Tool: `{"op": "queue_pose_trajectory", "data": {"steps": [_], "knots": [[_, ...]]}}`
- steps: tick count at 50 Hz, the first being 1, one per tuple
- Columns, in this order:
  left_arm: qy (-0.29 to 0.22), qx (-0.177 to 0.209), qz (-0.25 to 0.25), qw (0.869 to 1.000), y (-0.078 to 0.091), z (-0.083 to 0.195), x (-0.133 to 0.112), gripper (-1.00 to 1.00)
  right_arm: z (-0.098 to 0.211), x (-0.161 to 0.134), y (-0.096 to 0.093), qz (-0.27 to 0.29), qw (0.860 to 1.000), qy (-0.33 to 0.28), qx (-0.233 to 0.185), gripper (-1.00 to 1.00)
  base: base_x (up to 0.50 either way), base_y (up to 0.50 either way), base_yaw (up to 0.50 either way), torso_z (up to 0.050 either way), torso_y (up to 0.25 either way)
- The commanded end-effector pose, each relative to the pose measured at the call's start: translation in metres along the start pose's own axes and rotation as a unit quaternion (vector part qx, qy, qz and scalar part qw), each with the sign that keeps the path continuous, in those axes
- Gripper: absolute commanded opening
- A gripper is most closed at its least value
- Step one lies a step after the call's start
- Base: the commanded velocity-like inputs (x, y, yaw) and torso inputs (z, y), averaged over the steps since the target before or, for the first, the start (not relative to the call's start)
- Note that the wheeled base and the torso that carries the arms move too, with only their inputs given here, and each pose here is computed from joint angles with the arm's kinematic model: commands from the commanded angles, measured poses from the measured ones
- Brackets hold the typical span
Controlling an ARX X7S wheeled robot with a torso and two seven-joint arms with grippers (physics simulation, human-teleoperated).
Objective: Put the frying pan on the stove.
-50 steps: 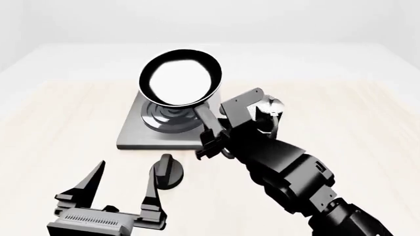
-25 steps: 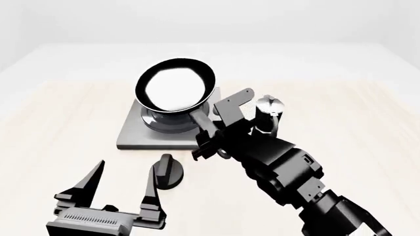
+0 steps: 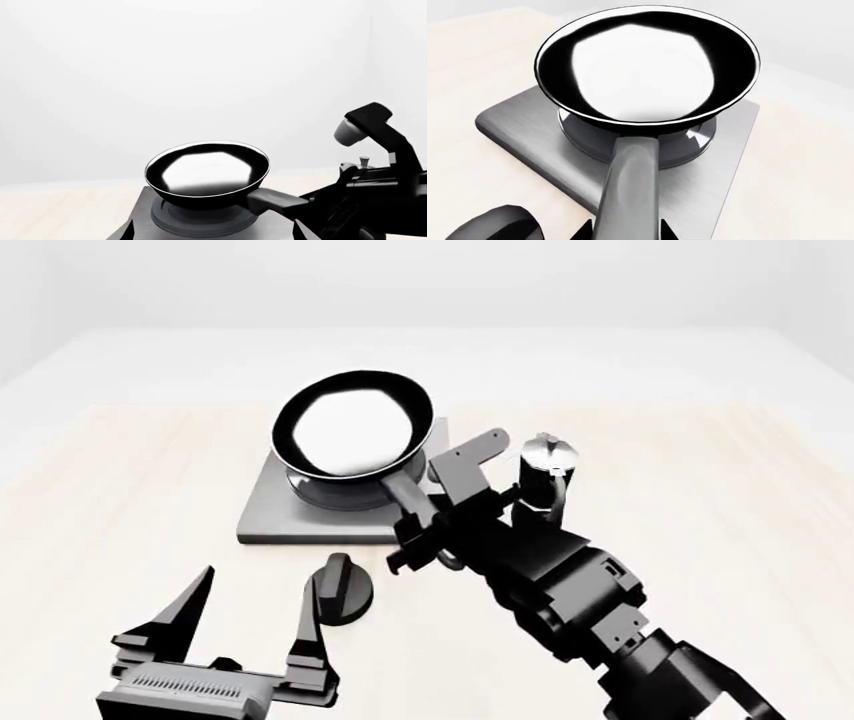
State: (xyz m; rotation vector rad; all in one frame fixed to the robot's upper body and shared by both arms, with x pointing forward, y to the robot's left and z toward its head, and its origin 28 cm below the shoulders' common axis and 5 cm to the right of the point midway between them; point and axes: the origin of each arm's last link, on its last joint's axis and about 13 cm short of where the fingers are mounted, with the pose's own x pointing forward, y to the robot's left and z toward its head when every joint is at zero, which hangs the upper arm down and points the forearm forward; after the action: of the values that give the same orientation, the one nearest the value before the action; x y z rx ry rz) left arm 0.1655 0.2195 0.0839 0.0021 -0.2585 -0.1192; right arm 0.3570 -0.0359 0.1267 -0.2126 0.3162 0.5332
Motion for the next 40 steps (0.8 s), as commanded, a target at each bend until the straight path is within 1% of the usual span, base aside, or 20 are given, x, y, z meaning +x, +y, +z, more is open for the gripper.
{"op": "queue_pose_trajectory", "data": {"steps": [1,11,12,27,30,34,40], "knots": [[0.000,0.000,0.001,1.000,0.000,0.000,0.000,1.00,0.015,0.002,-0.003,-0.017,0.999,-0.034,-0.015,-1.00,0.00,0.00,0.00,0.000,0.000],[0.000,0.000,0.001,1.000,0.000,0.000,0.000,1.00,0.012,0.003,-0.004,-0.021,0.999,-0.032,-0.017,-1.00,0.00,0.00,0.00,0.000,0.002],[0.000,0.000,0.001,1.000,0.000,0.000,0.000,1.00,0.012,0.004,-0.004,-0.022,0.999,-0.032,-0.016,1.00,0.00,0.00,0.00,0.010,0.000],[0.000,-0.001,0.001,1.000,0.000,0.001,0.000,1.00,0.014,0.000,-0.001,-0.021,0.999,-0.028,-0.018,1.00,0.00,0.00,0.00,0.000,0.000],[0.000,-0.001,0.002,1.000,0.001,0.001,0.000,1.00,0.015,-0.005,0.001,-0.021,0.999,-0.047,-0.008,1.00,0.00,0.00,0.00,0.000,0.000],[-0.001,-0.002,0.004,1.000,0.001,0.001,0.000,1.00,0.015,-0.016,0.008,-0.019,0.997,-0.074,-0.013,1.00,0.00,0.00,0.00,0.000,0.000],[-0.001,-0.001,0.006,1.000,0.002,0.001,0.000,1.00,0.020,-0.032,0.013,-0.022,0.994,-0.110,-0.005,1.00,0.00,0.00,0.00,0.000,0.000]]}}
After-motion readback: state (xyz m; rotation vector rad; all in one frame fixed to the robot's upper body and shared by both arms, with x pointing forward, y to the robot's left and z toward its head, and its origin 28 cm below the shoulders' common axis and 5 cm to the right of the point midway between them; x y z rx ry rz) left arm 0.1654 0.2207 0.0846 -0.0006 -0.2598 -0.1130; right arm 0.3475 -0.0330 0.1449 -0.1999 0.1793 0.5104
